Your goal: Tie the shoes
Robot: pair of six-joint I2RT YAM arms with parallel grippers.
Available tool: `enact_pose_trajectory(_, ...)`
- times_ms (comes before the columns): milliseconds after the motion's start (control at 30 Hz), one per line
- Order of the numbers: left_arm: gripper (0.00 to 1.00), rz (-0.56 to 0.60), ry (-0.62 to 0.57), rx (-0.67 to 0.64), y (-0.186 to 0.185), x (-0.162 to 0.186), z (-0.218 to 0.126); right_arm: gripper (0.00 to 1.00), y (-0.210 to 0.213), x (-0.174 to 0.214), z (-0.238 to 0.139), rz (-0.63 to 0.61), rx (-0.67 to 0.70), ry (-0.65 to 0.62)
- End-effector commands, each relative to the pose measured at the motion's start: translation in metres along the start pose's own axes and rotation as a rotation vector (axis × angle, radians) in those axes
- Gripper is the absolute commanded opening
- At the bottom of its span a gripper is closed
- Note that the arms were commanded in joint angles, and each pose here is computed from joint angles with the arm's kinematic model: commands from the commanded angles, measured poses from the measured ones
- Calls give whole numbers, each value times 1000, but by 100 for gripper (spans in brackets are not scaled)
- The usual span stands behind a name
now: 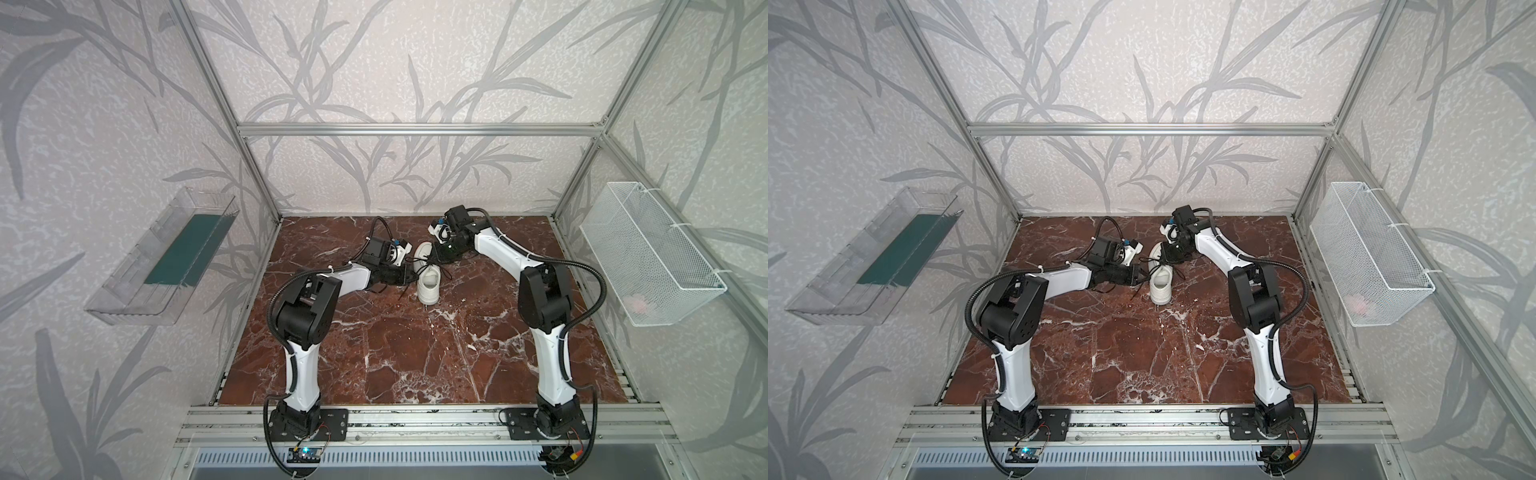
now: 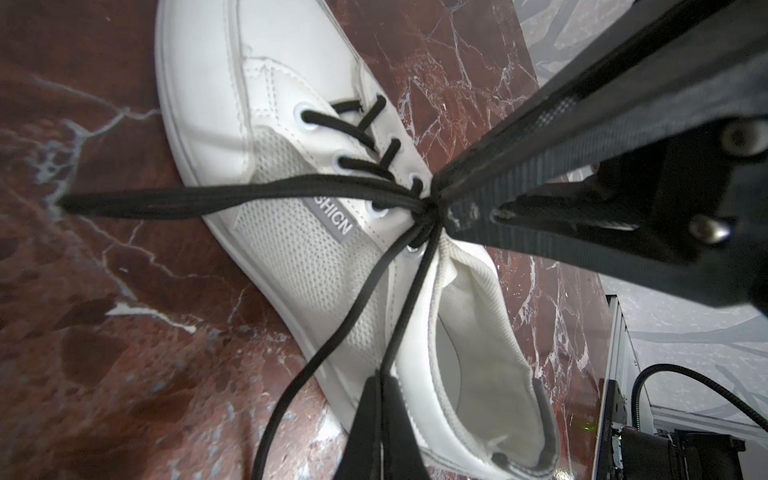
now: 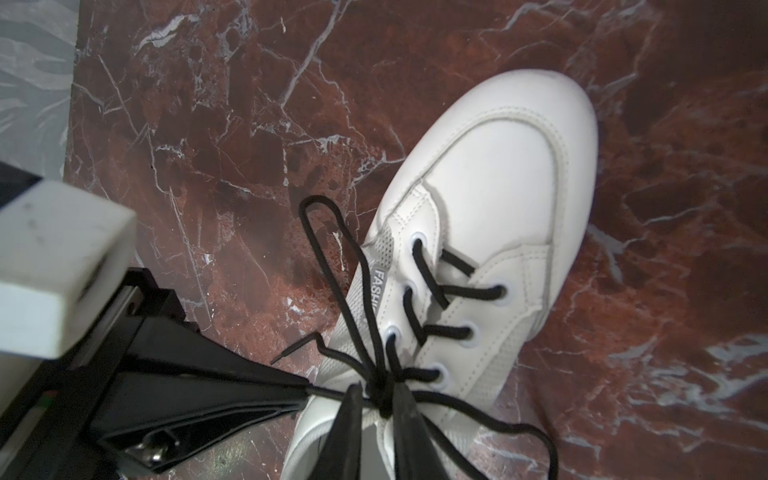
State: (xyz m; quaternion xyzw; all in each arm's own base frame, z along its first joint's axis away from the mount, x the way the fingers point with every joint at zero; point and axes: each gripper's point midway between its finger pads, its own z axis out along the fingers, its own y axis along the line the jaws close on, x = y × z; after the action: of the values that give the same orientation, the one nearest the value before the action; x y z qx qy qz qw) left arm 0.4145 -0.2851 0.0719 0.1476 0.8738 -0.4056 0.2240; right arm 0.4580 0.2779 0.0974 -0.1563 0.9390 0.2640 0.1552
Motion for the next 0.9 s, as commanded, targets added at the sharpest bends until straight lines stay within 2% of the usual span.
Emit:
enact_pose_trajectory(0,0,20,-17,-15,-5,-8,-13,16,-4,8,8,-7,34,37)
enact_pose_trajectory(867,0,11,-14,-55,4,3,-29,12,-5,10,11,-24,55,43)
